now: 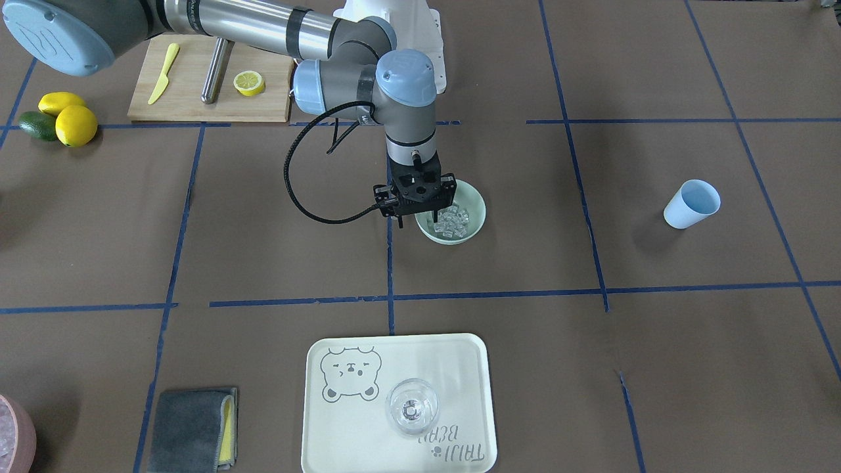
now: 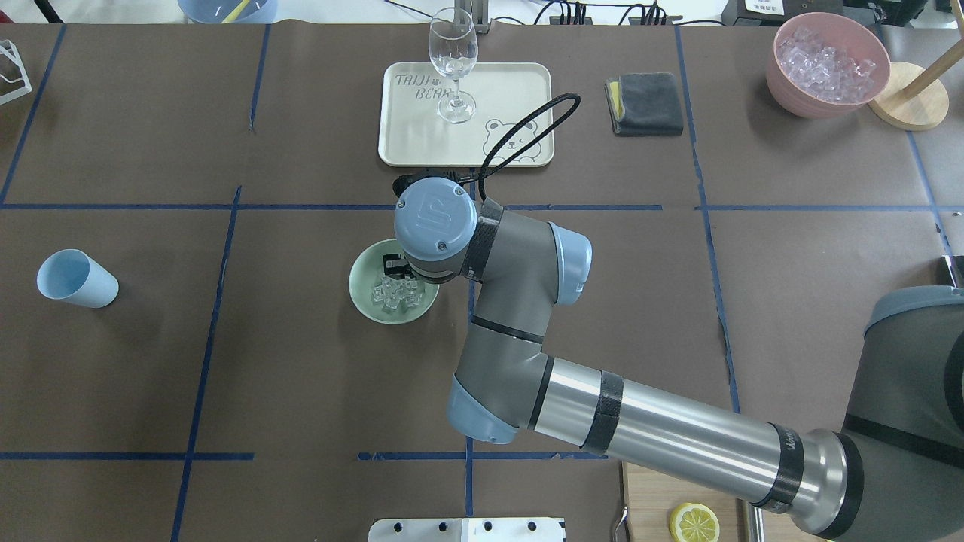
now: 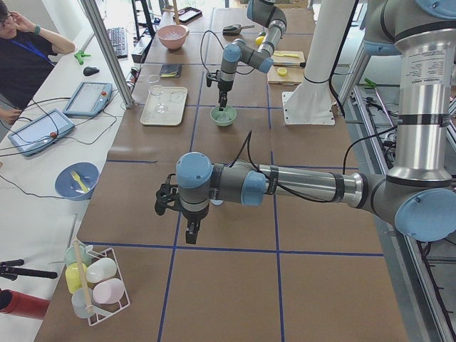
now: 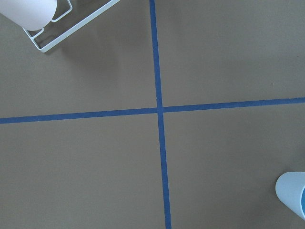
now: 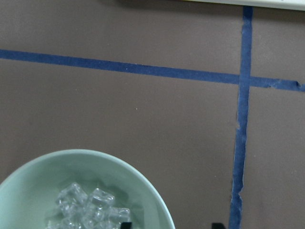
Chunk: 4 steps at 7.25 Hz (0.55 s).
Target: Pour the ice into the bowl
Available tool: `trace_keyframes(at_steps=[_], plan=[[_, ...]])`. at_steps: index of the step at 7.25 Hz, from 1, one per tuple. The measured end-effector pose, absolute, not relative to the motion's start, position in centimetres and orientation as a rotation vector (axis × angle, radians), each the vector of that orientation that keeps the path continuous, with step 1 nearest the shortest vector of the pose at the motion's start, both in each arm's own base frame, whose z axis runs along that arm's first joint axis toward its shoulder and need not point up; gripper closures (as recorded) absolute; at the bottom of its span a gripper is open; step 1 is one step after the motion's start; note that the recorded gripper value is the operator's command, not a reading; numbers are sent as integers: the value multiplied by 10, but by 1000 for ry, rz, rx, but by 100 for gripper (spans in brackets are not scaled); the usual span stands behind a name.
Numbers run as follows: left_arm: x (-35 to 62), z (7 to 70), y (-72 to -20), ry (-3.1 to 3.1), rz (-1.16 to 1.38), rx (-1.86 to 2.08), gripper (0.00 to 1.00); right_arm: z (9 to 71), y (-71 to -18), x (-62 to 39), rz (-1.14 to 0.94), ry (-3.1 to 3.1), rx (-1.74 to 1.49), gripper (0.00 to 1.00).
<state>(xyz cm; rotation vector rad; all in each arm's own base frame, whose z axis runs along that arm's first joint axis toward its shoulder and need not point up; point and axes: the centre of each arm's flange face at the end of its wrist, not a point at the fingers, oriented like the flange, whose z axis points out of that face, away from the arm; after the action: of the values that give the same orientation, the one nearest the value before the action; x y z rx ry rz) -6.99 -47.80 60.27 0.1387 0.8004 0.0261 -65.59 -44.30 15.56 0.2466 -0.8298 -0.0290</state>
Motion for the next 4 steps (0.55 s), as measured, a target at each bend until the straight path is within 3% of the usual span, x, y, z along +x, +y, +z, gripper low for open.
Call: trace_keyframes(at_steps=[4], plan=[[-69, 603, -478, 802, 28, 139, 0, 151, -439, -655, 18, -857, 209, 100]])
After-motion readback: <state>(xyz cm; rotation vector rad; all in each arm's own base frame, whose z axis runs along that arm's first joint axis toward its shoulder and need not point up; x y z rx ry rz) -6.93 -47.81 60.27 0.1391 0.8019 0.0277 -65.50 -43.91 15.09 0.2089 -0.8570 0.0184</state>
